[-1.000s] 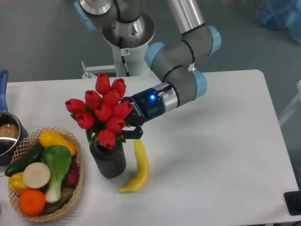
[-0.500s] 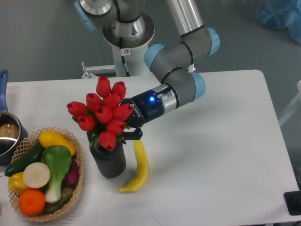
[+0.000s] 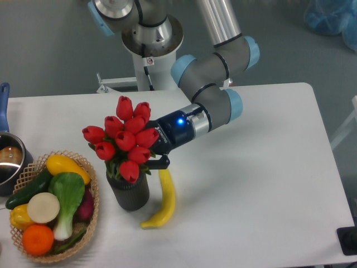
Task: Insert the flowers into the vase
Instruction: 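Push the tulip stems down into the vase opening, then adjust and settle the tulip bunch deeper inside the vase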
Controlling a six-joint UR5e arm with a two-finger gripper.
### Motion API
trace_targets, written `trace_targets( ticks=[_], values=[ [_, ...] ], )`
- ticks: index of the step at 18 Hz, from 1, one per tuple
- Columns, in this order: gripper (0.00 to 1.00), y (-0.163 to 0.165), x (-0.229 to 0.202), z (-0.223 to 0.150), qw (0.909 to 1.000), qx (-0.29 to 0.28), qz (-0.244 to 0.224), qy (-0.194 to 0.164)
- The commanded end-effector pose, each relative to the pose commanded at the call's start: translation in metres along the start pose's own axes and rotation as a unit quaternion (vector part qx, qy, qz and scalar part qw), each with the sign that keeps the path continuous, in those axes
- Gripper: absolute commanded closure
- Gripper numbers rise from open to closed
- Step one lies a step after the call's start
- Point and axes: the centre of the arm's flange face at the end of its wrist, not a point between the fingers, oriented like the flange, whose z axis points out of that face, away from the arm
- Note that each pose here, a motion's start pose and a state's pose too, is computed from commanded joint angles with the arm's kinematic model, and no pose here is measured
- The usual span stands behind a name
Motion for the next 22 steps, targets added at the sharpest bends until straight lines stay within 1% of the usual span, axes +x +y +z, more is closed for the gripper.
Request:
trace_targets(
  ticks=[10, 15, 19, 22],
  values=[
    [0.65, 0.013, 0.000, -0.010, 0.9999, 0.001, -0.003, -0.010],
    [0.65, 0.022, 0.005, -0.012, 0.9998, 0.000, -0.013, -0.012],
    [0.65, 0.027, 0.006, -0.013, 0.9999, 0.000, -0.010, -0.013],
    [0.65, 0.037, 0.004, -0.015, 0.9999, 0.000, -0.004, -0.015]
  ],
)
